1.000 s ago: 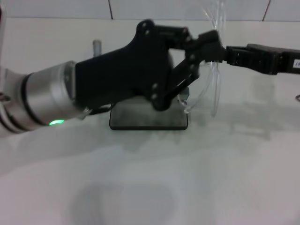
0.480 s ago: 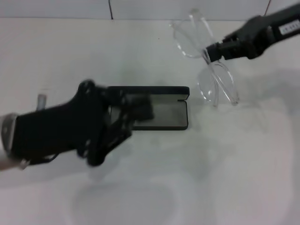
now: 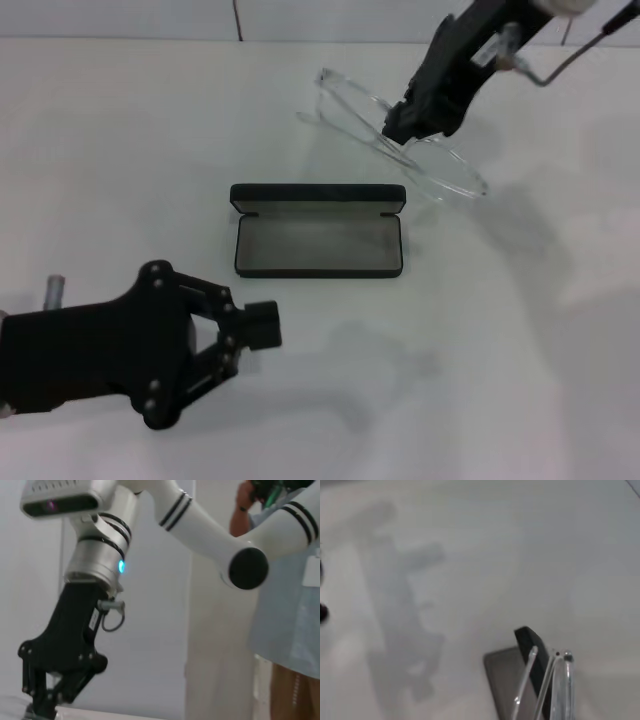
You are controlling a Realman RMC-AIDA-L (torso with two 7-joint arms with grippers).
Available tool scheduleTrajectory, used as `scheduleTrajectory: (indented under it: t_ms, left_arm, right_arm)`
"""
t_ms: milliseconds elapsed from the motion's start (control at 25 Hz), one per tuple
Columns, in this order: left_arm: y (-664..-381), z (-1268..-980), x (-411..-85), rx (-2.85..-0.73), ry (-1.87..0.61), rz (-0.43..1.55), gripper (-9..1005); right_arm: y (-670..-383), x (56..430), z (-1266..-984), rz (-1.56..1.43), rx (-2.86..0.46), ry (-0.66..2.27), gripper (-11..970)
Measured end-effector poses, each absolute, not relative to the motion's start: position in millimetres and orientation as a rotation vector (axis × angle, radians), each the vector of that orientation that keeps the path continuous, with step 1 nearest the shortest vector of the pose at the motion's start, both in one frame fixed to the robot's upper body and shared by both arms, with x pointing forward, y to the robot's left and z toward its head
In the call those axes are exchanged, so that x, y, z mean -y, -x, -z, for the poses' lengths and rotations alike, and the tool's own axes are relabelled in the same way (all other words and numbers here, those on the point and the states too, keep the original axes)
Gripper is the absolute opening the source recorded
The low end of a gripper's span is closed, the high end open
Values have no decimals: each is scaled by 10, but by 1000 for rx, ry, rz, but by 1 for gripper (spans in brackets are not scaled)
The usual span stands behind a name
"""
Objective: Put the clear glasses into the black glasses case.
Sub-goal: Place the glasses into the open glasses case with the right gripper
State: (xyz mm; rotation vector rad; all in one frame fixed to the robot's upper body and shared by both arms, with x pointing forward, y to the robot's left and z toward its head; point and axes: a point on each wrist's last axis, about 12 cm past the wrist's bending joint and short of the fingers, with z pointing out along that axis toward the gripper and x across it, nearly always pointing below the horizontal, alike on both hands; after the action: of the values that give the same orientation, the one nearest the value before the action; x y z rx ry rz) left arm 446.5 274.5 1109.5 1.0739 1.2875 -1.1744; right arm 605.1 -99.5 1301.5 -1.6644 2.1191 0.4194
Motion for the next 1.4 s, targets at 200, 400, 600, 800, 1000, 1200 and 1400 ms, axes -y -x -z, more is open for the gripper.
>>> scheduleTrajectory:
  t_ms: [200, 400, 600, 800, 1000, 1200, 1400]
  left_arm:
    - [-4446, -11098, -2836, -1304, -1023, 1139, 74]
    - [-4436, -11109, -2932, -1322, -1012, 1112, 75]
    - [-4428, -11192, -3050, -1353, -1080, 1056, 75]
    - [-4481, -11300, -3188, -1473, -1126, 991, 75]
    - [-4485, -11317, -3204, -1475, -1110, 964, 81]
    - [-4497, -11327, -3204, -1475, -1110, 964, 175]
    - [-4515, -11326, -3185, -1469, -1113, 967, 258]
  right_arm:
    - [-5913, 713, -12822, -250, -2008, 1747, 53]
    - [-5652, 690, -12610, -199, -1936, 1800, 54]
    - [-5510, 832, -12451, -219, -1942, 1764, 54]
    - [-5465, 843, -12245, -198, -1952, 1757, 53]
    - [-5426, 745, -12094, -145, -1930, 1768, 53]
    - [-5436, 697, -12119, -132, -1907, 1777, 54]
    - [-5459, 610, -12121, -73, -1858, 1805, 53]
